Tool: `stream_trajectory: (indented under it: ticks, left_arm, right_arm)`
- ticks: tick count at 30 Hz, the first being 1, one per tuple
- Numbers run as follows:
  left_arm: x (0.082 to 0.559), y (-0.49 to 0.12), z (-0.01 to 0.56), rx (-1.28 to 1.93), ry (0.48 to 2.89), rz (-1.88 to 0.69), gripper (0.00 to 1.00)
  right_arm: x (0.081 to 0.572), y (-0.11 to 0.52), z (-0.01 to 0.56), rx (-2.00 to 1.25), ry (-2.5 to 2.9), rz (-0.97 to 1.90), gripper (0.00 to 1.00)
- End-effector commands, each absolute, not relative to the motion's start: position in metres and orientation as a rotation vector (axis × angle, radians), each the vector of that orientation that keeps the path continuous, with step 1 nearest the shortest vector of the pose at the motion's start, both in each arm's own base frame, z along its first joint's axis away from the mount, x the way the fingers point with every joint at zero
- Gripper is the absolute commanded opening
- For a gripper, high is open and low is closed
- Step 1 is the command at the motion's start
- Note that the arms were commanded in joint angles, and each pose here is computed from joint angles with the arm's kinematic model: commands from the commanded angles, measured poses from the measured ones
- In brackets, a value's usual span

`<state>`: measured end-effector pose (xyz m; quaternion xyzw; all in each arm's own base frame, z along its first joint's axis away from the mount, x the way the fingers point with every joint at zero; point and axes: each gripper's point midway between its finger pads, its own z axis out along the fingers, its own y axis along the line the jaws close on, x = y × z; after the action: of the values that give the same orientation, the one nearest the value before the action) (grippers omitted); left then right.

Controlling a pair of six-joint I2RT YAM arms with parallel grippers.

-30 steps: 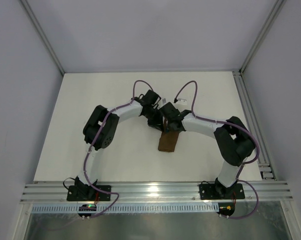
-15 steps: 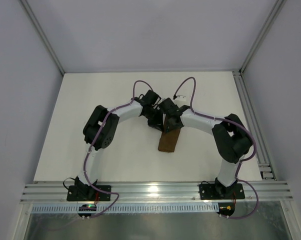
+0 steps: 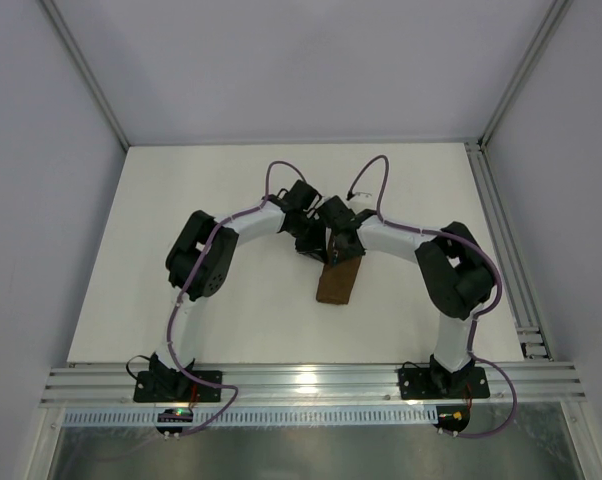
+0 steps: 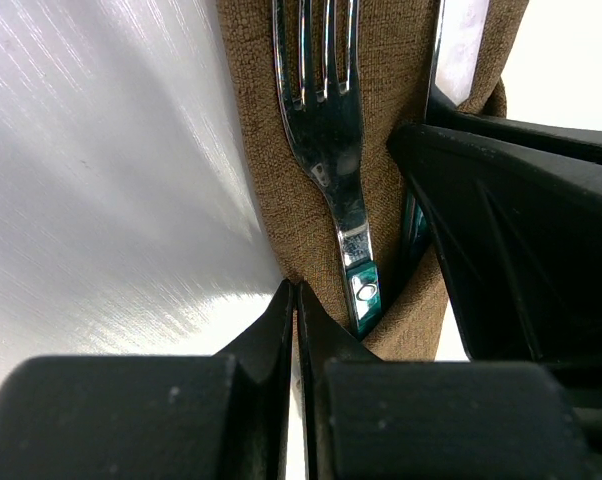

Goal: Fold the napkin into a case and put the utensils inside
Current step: Insert the knife into the folded napkin.

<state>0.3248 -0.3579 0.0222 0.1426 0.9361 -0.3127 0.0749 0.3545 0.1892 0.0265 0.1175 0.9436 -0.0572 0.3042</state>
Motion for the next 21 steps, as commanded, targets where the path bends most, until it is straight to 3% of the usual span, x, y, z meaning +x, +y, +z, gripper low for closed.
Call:
stream_trajectory:
  ticks: [1,21]
  left_arm:
    - [0.327,-0.362,0.042,0.435,2.751,-0.980,0.00]
    - [0.329,-0.363,0.047,0.432,2.731,-0.979,0.00]
  right_arm:
    - [0.350,0.187,0.033,0.353,2.478,-0.139,0.04]
    - [0.321,0.201,0.035,0.433,2.502,0.009,0.06]
